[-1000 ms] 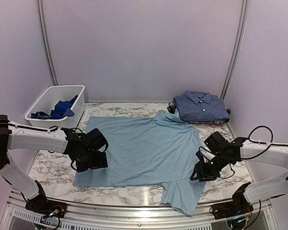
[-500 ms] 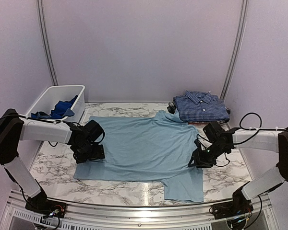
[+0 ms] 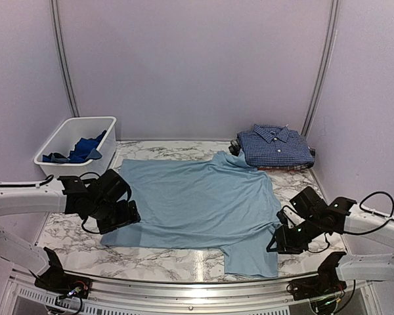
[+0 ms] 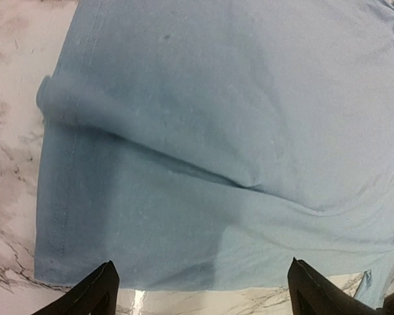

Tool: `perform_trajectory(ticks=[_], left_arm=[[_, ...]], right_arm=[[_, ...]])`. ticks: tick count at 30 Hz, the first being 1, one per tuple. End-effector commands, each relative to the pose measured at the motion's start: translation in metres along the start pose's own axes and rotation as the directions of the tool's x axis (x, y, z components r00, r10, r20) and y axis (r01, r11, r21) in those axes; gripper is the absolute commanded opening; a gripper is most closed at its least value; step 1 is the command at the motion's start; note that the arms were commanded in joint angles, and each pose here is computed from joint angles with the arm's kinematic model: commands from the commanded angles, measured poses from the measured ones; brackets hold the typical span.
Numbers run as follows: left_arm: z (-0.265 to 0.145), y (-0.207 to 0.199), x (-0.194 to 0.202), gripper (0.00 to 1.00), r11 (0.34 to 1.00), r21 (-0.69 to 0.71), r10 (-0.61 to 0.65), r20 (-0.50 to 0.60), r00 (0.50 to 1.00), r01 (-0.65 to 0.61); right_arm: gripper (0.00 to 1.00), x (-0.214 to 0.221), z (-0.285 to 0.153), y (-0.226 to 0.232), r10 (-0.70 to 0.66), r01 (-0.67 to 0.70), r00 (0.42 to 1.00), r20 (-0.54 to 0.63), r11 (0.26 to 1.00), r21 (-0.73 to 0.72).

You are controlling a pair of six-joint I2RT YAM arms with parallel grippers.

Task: Fold and stack the mixed laundry pile
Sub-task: Pick up the flattened T-shirt from the center of the board.

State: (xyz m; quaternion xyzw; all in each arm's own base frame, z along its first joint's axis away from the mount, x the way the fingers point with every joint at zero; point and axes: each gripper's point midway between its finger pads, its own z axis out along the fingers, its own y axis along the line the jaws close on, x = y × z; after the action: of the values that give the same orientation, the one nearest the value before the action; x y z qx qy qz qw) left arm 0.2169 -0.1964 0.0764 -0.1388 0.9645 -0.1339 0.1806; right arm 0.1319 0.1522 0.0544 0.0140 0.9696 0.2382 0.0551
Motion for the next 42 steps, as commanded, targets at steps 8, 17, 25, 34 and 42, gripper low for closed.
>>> perform_trajectory(ticks=[8, 17, 25, 34, 42], left_arm=[[0.004, 0.063, 0.034, 0.90, 0.954, -0.203, -0.226, -0.008, 0.974, 0.219], [-0.001, 0.102, 0.044, 0.79, 0.907, -0.264, -0.329, 0.041, 0.943, 0.328], [-0.001, 0.115, 0.039, 0.68, 0.896, -0.273, -0.350, 0.057, 0.935, 0.352], [0.004, 0.109, 0.029, 0.47, 0.910, -0.298, -0.287, 0.050, 0.957, 0.288], [0.008, 0.108, 0.034, 0.37, 0.910, -0.295, -0.296, 0.029, 0.955, 0.291]], right_arm=[[0.48, 0.005, 0.018, -0.025, 0.025, -0.020, 0.999, -0.026, 0.984, 0.179], [0.21, 0.015, 0.034, -0.032, 0.023, -0.011, 0.997, -0.069, 0.985, 0.173], [0.00, 0.011, 0.013, -0.015, 0.028, -0.025, 0.999, -0.022, 0.994, 0.105], [0.00, 0.003, -0.004, 0.001, 0.011, -0.011, 1.000, 0.015, 0.998, 0.063], [0.00, 0.003, -0.005, 0.001, 0.010, -0.011, 1.000, 0.019, 0.998, 0.058]])
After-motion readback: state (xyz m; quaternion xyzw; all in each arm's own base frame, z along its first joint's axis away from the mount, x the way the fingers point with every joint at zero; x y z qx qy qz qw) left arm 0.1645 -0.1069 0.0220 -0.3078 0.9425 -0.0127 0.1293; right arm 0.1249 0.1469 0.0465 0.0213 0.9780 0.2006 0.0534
